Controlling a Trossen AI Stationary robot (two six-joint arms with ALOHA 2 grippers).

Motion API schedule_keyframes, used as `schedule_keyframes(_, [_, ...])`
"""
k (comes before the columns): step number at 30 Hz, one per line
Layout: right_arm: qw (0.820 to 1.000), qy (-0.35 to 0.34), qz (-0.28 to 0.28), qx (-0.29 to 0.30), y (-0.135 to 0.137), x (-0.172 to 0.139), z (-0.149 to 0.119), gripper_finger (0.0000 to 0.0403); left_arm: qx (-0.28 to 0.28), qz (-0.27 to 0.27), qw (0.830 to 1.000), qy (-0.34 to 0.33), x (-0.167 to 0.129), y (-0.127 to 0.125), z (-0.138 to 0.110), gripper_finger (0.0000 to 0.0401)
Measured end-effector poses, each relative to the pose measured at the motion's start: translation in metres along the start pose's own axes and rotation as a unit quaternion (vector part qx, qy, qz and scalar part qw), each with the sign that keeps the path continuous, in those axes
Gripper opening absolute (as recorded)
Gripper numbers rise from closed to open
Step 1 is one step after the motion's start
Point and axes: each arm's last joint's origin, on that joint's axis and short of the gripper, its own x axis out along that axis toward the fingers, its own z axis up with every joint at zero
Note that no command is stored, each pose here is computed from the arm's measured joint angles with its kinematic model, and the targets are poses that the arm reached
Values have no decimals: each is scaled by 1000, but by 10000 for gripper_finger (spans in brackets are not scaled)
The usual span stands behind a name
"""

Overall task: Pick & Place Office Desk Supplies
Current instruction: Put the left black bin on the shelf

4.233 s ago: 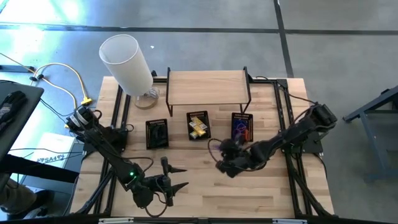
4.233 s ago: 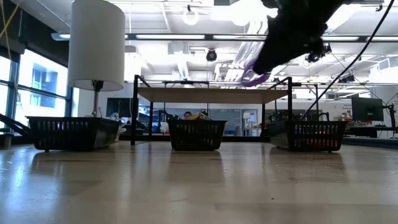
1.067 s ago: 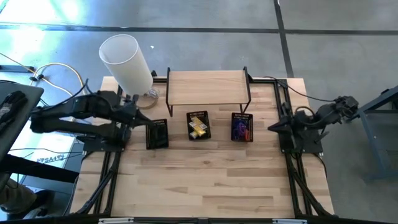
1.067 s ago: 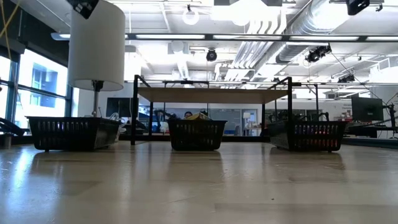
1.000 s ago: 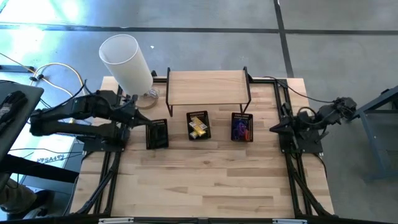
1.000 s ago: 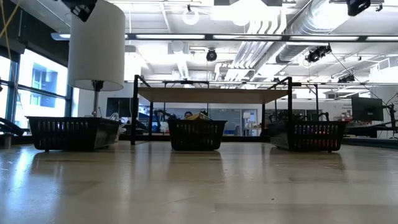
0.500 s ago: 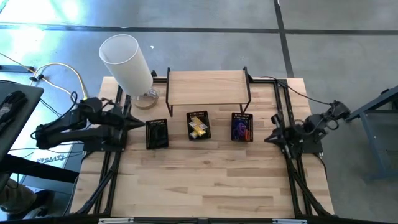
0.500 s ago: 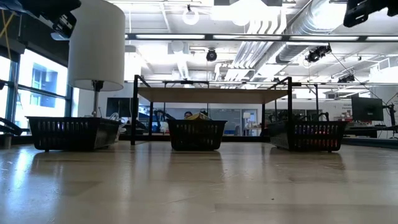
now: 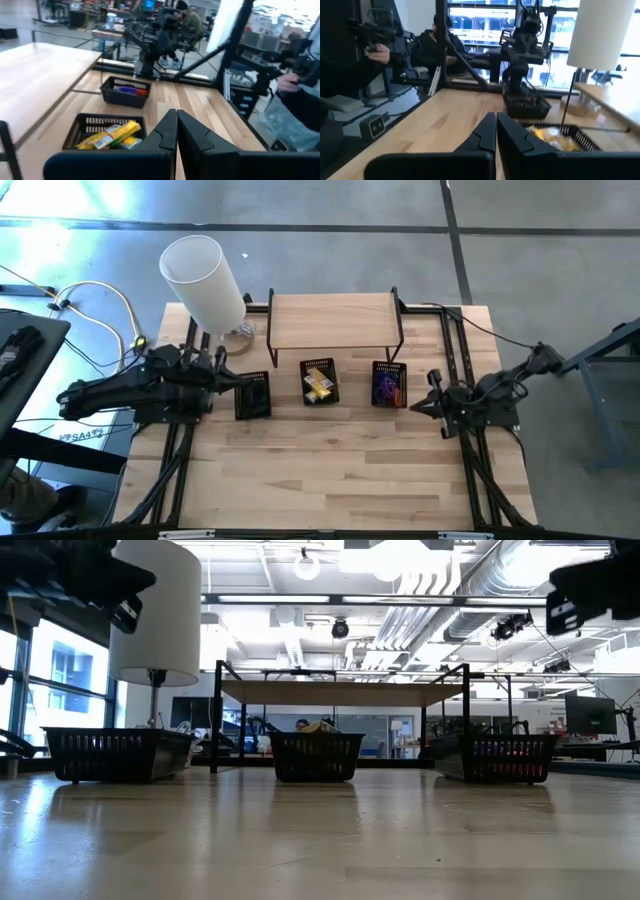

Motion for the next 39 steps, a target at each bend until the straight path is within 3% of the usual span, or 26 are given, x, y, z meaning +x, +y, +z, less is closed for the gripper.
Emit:
schedule_keyframes(7, [999, 21, -3, 33, -8, 4, -19, 2, 12, -22, 1000, 9, 6, 4, -18, 0])
schedule_keyframes(16, [996, 49, 35, 65, -15, 5, -26, 2, 15, -47, 998, 30, 8, 5, -29, 0])
schedule_keyframes(23, [998, 51, 14, 37, -19, 6, -26, 2, 16, -61, 997, 43, 12, 8, -46, 0])
schedule_keyframes(30, [999, 53, 4, 11, -21, 6, -27, 2, 15, -67, 998, -2, 17, 13, -66, 0])
schedule_keyframes(39, [999, 54, 5, -1, -21, 6, -27, 2, 12, 1, 999, -32, 17, 17, -64, 0])
